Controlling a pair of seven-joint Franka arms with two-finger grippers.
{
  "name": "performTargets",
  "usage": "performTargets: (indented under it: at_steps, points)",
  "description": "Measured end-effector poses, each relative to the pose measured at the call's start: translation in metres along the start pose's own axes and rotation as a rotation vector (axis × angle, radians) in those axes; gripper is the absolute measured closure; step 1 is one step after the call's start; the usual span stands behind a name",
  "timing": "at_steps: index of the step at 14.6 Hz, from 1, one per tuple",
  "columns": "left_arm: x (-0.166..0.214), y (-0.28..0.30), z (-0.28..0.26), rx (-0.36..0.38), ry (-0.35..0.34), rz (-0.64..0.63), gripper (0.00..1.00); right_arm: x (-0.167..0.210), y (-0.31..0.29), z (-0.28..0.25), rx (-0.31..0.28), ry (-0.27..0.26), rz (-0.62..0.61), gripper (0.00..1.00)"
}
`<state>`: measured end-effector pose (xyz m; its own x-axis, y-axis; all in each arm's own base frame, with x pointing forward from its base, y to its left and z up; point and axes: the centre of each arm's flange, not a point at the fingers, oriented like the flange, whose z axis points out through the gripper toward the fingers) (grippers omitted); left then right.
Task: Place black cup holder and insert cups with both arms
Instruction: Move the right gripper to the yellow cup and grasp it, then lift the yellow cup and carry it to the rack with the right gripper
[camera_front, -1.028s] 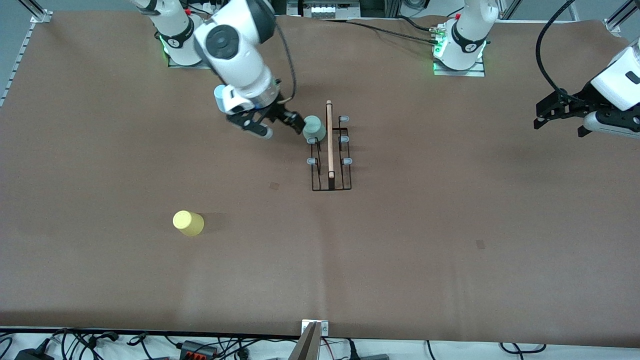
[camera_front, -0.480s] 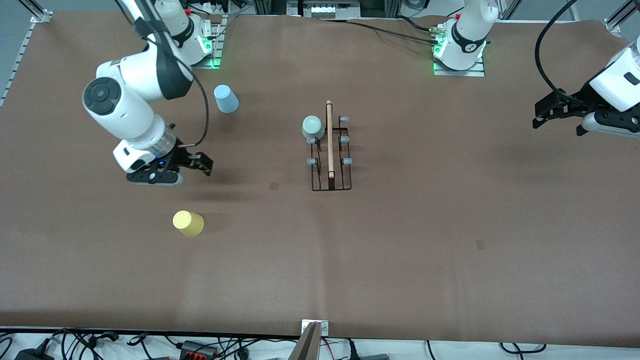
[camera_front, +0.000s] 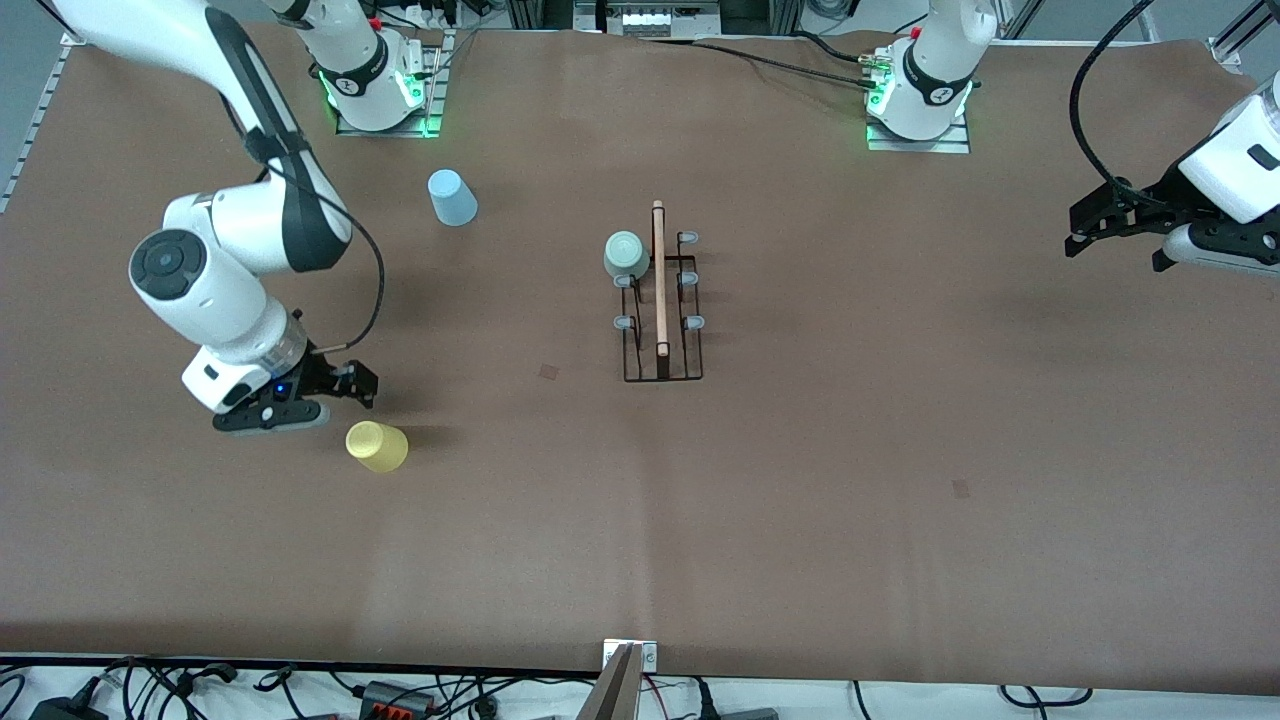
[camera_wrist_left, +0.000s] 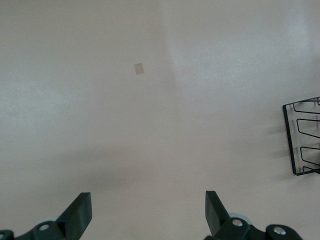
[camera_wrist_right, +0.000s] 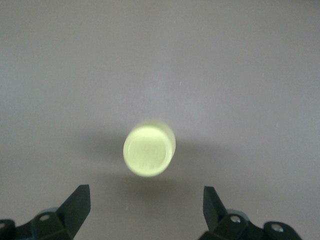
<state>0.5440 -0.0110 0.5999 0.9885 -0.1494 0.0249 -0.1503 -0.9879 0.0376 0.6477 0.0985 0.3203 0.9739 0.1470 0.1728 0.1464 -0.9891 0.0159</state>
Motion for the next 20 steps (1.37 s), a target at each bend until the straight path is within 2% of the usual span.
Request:
performTargets:
  at_steps: [3,9,20]
  points:
    - [0.000,0.000,0.000,0.000,0.000,0.000,0.00,0.012,0.001,0.022,0.008,0.007,-0.002,0.00]
    - [0.000,0.000,0.000,-0.001,-0.004,0.000,0.00,0.004,-0.009,0.079,0.016,-0.006,-0.031,0.00]
    - [-0.001,0.001,0.001,-0.002,-0.014,0.001,0.00,-0.003,-0.002,0.101,0.008,-0.034,-0.025,0.00]
